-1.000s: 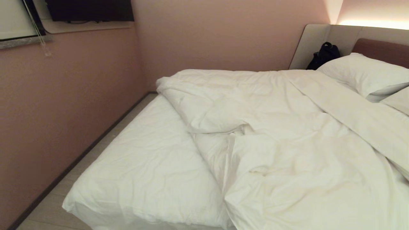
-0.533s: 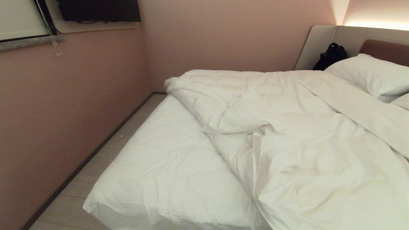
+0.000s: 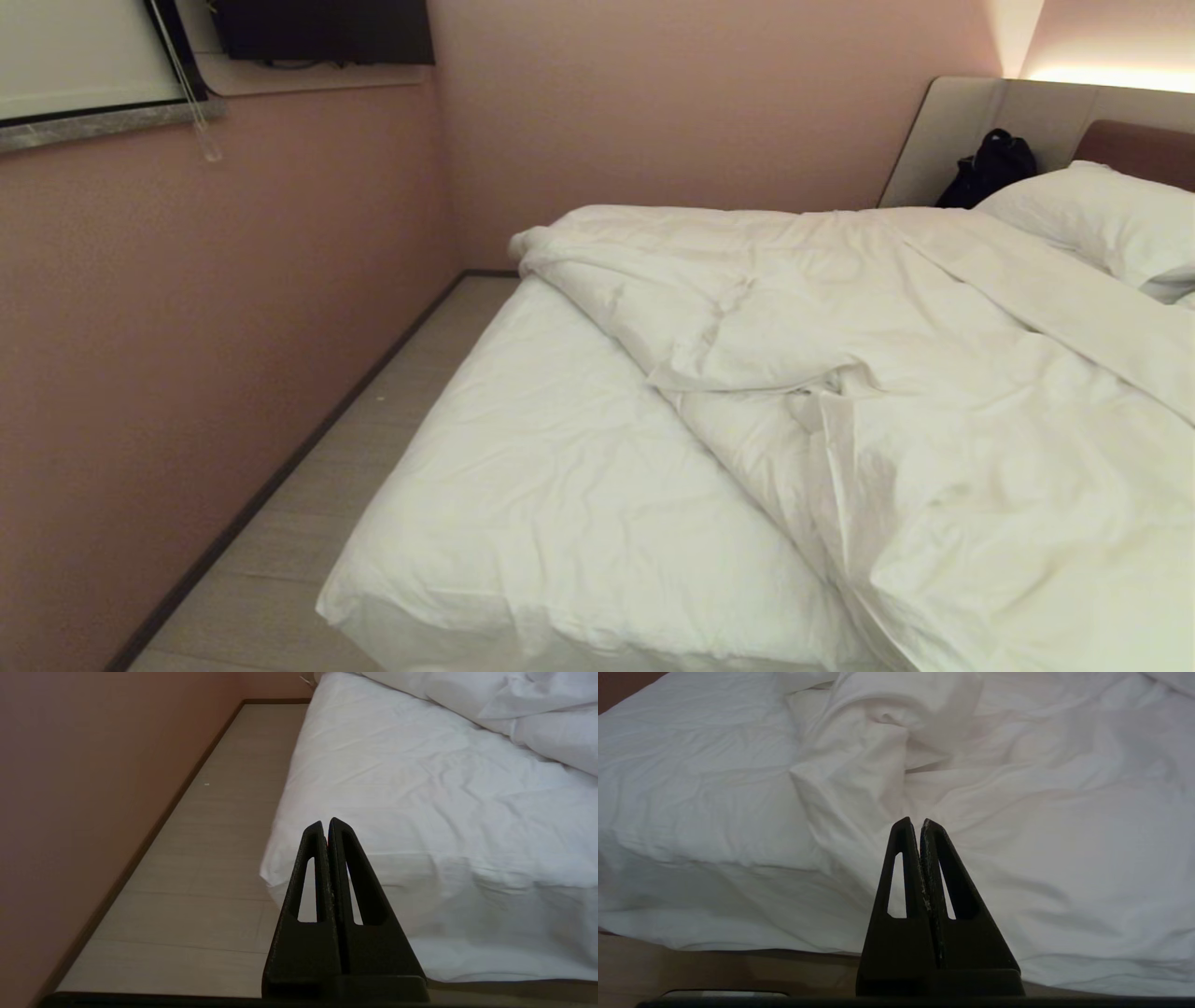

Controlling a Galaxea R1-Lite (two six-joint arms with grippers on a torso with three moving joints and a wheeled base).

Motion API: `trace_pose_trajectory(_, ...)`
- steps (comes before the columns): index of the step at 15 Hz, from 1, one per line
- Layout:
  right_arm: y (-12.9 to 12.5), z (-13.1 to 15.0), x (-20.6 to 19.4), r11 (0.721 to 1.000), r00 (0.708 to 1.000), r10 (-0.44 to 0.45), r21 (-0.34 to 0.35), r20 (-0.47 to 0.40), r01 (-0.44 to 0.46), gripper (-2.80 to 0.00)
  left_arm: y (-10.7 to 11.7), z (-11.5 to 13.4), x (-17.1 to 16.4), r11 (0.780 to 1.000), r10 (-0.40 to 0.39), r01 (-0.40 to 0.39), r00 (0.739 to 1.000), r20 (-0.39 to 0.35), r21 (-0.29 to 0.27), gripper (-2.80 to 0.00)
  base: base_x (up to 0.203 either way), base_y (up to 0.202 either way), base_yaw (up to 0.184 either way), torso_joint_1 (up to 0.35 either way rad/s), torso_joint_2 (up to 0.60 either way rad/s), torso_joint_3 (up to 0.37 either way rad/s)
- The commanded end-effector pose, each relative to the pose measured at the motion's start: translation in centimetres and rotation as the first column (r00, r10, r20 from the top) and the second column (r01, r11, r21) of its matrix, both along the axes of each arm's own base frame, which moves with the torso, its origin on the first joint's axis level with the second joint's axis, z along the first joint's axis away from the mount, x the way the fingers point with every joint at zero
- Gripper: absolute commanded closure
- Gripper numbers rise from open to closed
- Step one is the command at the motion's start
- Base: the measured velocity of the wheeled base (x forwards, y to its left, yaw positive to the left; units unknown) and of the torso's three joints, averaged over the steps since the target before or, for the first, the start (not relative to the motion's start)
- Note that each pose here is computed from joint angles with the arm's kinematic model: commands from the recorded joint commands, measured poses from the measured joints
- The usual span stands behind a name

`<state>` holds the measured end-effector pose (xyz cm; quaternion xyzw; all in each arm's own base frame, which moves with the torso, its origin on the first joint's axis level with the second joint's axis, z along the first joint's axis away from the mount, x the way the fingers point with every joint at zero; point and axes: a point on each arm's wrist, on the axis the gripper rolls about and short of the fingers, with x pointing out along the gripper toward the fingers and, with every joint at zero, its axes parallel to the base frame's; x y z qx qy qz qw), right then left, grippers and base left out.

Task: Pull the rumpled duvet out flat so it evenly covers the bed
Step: Hold the folded corner of the quilt

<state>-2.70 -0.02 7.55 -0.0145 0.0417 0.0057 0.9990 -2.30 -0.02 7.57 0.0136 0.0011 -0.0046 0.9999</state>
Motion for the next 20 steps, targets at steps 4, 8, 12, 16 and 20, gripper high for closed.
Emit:
trace_pose_trajectory(4,0.0,0.0,0.0,1.0,1.0,0.001,0.0,-0.001,-0.001,0.0,0.0,0.0,-0.01,1.0,0.001,-0.001,1.0,-0.001,0.0,0.0,0.0,0.197,0.0,0.001,0.0,0.005)
trace_pose_trajectory(8,0.0,-0.01,-0.01,1.0,1.0,0.0,0.0,0.001,0.0,0.0,0.0,0.0,-0.01,1.0,0.0,0.0,1.0,-0.001,0.002,0.0,0.0,0.197,-0.002,0.003,0.0,0.003)
trace_pose_trajectory(12,0.0,0.0,-0.01,1.0,1.0,0.0,0.0,0.0,0.0,0.0,0.0,-0.03,0.0,1.0,-0.001,0.001,1.0,-0.002,0.002,0.0,0.0,0.197,0.001,0.005,0.0,0.003)
trace_pose_trajectory(16,0.0,0.0,0.0,1.0,1.0,-0.001,0.0,-0.001,0.001,0.0,0.0,-0.02,0.0,1.0,0.0,0.0,1.0,-0.003,0.004,0.0,0.0,0.095,0.002,0.002,0.0,0.002)
trace_pose_trajectory(20,0.0,0.0,0.0,1.0,1.0,0.001,0.0,-0.001,-0.001,0.0,0.0,-0.02,0.01,1.0,0.001,-0.001,1.0,0.0,-0.01,0.0,0.0,0.0,0.0,0.0,0.0,0.0)
